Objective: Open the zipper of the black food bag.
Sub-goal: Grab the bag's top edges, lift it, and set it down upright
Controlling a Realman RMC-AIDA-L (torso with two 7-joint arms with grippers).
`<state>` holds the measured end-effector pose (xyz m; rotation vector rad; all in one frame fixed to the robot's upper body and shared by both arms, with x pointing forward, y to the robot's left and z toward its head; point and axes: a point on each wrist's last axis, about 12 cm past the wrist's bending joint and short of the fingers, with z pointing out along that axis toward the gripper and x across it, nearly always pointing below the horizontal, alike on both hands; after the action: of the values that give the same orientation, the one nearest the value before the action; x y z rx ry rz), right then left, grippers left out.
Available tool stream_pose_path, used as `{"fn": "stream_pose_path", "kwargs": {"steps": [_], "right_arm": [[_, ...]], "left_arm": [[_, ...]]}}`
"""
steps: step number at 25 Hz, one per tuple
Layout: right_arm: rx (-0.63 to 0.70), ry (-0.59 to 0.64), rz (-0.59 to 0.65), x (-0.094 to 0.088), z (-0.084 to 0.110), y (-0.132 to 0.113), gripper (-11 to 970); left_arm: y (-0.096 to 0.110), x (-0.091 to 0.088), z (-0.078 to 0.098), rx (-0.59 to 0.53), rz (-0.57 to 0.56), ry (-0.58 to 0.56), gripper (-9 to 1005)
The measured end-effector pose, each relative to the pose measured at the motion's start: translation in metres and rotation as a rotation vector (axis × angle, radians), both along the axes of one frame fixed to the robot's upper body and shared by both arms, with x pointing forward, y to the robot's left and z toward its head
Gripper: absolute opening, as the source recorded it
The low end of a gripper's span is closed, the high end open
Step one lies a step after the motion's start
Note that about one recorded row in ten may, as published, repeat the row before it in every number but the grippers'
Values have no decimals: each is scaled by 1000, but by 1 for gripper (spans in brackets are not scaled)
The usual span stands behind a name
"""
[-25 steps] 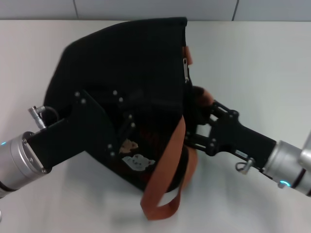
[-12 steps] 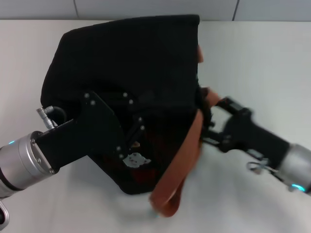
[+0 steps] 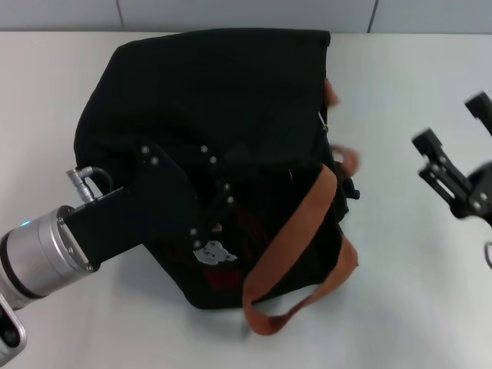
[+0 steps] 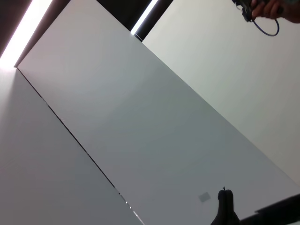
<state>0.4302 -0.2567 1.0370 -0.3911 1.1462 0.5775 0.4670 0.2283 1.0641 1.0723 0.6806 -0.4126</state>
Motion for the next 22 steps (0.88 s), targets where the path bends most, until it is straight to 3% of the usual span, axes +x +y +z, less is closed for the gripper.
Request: {"fn": "stream_pose_path", "kwargs": {"steps": [11, 15, 22], "right_arm": [[-1, -25, 142, 52, 19, 51, 831], [-22, -9, 165, 52, 16, 54, 831], [-70, 63, 134, 32, -1, 38, 831]], "left_arm": [[-3, 1, 0, 5, -16, 6, 93], [-4, 1, 0, 5, -19, 4, 93], [-5, 2, 0, 4, -20, 7, 94]]}}
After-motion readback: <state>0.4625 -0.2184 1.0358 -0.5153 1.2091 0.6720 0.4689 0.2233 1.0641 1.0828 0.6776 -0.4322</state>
